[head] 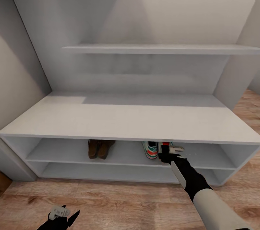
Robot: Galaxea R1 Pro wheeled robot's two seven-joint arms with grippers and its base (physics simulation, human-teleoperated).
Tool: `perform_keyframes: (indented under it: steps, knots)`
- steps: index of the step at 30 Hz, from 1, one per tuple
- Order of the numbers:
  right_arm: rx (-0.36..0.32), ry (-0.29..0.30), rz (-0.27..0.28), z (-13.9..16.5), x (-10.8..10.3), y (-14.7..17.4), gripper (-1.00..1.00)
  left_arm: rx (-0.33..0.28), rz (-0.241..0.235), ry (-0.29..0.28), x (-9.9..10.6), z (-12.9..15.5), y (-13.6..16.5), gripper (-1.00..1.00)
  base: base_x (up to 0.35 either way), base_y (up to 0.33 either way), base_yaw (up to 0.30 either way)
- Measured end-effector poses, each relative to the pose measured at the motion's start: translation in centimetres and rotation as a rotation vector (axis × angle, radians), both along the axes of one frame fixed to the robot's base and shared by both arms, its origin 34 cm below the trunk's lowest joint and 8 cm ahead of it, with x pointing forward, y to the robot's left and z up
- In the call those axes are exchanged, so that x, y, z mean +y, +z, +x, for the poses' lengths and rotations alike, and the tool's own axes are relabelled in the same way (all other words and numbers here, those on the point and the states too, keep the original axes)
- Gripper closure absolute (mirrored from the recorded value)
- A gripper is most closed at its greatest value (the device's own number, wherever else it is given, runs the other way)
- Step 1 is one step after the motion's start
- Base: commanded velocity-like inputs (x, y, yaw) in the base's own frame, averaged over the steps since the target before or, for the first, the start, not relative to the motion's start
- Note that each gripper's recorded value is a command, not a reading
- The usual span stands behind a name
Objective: Pick up the two gym shoes and the two sandals from the corridor floor and place them onto the hallstand (shoe rack) in the corridor, making sure they are on the rack and not on the floor. Arrange them so the two gym shoes are next to each other and the two sandals are next to each other.
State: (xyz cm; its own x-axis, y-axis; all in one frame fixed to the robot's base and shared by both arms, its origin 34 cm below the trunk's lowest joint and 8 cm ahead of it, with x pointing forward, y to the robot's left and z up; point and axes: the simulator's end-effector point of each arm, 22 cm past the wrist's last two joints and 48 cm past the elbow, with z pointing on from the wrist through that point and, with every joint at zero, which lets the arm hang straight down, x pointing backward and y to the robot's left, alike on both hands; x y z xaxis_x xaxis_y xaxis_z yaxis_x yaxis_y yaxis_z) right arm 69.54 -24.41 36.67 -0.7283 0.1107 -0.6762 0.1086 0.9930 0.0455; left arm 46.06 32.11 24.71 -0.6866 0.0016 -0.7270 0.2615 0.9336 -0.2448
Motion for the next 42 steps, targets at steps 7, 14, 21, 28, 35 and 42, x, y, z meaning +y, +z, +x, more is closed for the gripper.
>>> perform_keyframes:
  steps: [7,14,21,28,35,42]
  knots:
    - [0.000,0.000,0.000,0.00,0.00,0.03,1.00,0.000,0.000,0.000,0.00,-0.01,0.02,-1.00,0.175,0.000,0.000]
    - [0.000,0.000,0.000,0.00,0.00,0.00,1.00,0.000,0.000,0.001,0.03,0.01,0.01,-1.00,0.054,0.000,0.000]
    - [0.000,0.000,0.000,0.00,-0.01,0.00,1.00,0.000,-0.001,-0.001,-0.02,0.00,0.01,-1.00,0.005,0.000,0.000]
    - [0.000,0.000,0.000,0.00,-0.01,0.00,1.00,-0.001,-0.001,0.000,0.01,0.02,0.02,-1.00,0.000,0.000,0.000]
    - [-0.001,-0.002,0.002,0.03,-0.05,0.03,1.00,0.001,-0.001,0.001,0.02,0.00,0.00,-1.00,0.000,0.000,0.000]
    - [-0.002,-0.002,0.002,0.04,-0.10,0.05,-1.00,-0.001,0.000,0.001,0.03,0.03,0.02,-1.00,0.000,0.000,0.000]
